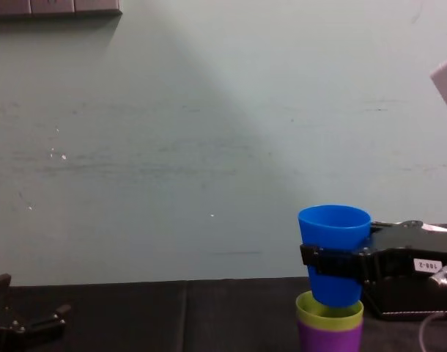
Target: Stack the three plastic cups sequentially using one hand.
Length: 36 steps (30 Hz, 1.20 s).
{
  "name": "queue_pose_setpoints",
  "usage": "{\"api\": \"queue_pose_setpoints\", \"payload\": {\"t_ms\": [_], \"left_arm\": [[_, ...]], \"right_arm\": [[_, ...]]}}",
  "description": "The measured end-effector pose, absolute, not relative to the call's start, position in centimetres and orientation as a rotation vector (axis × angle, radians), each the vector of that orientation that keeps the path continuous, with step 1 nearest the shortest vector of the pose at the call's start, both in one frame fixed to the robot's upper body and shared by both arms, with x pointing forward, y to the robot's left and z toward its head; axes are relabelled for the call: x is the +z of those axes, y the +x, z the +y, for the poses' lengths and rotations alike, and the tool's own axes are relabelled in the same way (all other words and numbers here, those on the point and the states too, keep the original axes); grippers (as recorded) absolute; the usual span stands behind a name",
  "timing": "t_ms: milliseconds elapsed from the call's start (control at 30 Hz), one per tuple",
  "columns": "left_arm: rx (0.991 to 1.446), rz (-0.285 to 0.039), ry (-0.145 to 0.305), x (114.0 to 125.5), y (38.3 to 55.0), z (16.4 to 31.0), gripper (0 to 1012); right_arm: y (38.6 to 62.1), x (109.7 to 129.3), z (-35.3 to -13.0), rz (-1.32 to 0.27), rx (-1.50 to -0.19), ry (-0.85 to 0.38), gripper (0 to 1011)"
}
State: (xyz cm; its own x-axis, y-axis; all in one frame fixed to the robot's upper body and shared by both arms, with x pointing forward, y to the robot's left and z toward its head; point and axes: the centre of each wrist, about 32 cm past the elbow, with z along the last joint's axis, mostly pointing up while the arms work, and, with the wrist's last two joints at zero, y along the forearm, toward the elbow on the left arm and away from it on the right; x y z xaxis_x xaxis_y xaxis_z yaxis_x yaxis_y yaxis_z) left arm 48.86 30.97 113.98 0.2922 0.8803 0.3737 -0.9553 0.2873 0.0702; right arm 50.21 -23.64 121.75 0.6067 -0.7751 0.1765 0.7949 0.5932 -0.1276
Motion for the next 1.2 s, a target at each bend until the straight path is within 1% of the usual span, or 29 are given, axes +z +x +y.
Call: {"api": "queue_pose_setpoints", "payload": {"t_ms": [767,1133,1167,1200], "left_arm": [[1.248,-0.285,0.304,114.0,48.9,31.0,1011],[1.248,-0.285,0.304,114.0,48.9,31.0,1011],[1.248,-0.285,0.304,114.0,48.9,31.0,1011],[1.248,-0.285,0.304,114.0,48.9,31.0,1011]], "right_arm": [[50.8,120.3,-24.1,-0.054,-0.89,-0.206,716],[50.8,120.4,-24.1,-0.055,-0.889,-0.205,716],[50.8,120.4,-24.1,-0.055,-0.89,-0.205,751],[50.8,120.4,-24.1,-0.055,-0.889,-0.205,764]]}}
